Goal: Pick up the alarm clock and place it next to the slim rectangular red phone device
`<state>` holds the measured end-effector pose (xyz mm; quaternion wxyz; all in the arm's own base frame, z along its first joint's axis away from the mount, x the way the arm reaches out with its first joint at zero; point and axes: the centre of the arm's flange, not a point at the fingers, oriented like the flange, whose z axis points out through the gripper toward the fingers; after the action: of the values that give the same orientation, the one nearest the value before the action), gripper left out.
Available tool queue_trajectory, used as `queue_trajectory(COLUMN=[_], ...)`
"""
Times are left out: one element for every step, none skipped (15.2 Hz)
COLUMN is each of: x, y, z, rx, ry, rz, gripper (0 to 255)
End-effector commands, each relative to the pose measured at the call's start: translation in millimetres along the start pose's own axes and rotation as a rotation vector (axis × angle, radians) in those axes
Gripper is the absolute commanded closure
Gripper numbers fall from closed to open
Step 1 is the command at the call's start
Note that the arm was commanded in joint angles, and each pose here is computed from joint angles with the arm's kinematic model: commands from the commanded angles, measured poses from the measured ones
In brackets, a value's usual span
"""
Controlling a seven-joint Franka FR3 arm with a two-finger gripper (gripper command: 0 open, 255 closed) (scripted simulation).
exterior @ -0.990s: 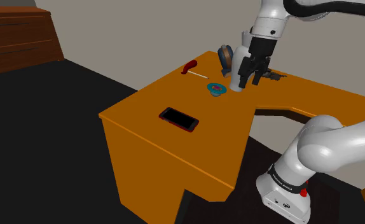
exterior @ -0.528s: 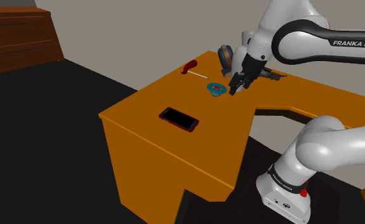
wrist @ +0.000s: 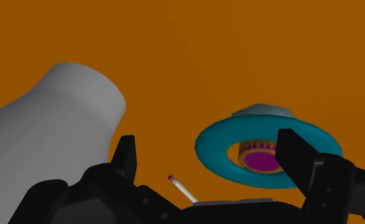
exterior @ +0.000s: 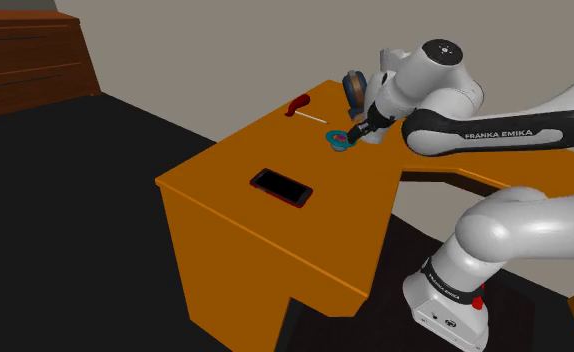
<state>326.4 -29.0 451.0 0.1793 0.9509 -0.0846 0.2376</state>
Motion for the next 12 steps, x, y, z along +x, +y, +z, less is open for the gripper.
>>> queue_trajectory(x=[4.9, 7.0, 9.4, 12.1, 15.2, 18.7, 22.4, 26.5, 30.9, 35.6, 40.6, 45.8], y=[3.2, 5.4, 7.9, 10.6, 13.5, 16.7, 20.1, 23.6, 27.4, 31.4, 35.5, 39.9], z=[14.5, 23.0, 31.3, 39.4, 47.3, 55.0, 62.4, 69.6, 76.4, 83.0, 89.2, 95.1], rx=[-0.052, -0.080, -0.108, -0.136, -0.164, -0.192, -0.220, -0.248, -0.276, -0.304, -0.332, -0.360], ry=[0.100, 0.144, 0.188, 0.233, 0.277, 0.321, 0.365, 0.410, 0.454, 0.498, 0.542, 0.586], rz=[-0.002, -0.001, 0.001, 0.002, 0.003, 0.005, 0.006, 0.008, 0.009, 0.011, 0.012, 0.013], gripper=[0, 0, 0, 0, 0, 0, 0, 0, 0, 0, 0, 0])
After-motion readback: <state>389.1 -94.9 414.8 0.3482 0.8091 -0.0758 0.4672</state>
